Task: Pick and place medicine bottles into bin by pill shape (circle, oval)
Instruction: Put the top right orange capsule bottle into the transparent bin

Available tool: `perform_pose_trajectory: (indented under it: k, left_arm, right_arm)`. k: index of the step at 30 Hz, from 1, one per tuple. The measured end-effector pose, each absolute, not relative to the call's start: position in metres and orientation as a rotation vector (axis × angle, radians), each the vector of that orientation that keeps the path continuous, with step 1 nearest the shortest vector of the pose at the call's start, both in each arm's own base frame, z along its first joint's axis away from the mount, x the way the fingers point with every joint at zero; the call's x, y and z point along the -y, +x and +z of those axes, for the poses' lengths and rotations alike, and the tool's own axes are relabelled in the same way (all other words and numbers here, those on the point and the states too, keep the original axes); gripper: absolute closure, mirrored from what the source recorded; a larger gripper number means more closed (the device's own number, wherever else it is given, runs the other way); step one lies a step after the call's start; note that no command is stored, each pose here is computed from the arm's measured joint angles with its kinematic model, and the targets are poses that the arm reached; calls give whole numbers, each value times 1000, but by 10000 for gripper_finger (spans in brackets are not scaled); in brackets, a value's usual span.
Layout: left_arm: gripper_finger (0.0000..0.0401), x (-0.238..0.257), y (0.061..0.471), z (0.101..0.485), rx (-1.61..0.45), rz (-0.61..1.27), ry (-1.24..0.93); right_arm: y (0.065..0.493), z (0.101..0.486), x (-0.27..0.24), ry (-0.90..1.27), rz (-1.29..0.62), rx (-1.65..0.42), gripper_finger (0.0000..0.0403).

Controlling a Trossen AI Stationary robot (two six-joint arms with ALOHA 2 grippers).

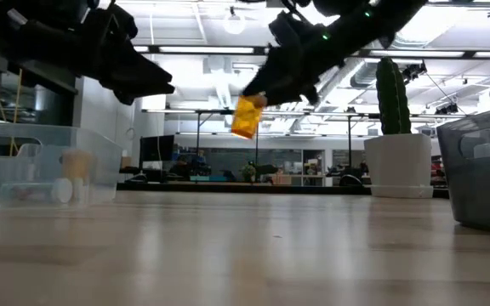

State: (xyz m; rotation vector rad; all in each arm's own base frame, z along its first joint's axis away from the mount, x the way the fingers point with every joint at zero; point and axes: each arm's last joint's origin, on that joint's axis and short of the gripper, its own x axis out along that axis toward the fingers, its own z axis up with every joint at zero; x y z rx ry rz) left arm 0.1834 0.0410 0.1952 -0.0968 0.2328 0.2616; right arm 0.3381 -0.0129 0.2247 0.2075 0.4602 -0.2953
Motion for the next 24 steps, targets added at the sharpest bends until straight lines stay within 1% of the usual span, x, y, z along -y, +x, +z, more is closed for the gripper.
perform_pose_trajectory:
  k: [2, 6, 11, 18, 24]
  left_arm:
    - [187, -40, 187, 195, -222, 226, -96]
    - [154, -36, 194, 189, -235, 165, -17]
    - [126, -34, 200, 182, -271, 161, -18]
    - [116, -35, 206, 182, -280, 171, -53]
    - [116, -35, 215, 180, -304, 113, -84]
  right_arm:
    - [346, 228, 11, 196, -251, -458, 216]
    - [368, 232, 8, 173, -138, -457, 216]
    - [392, 239, 5, 121, -75, -453, 216]
    - [400, 246, -6, 72, -34, -435, 217]
    - [401, 248, -12, 52, 17, -407, 217]
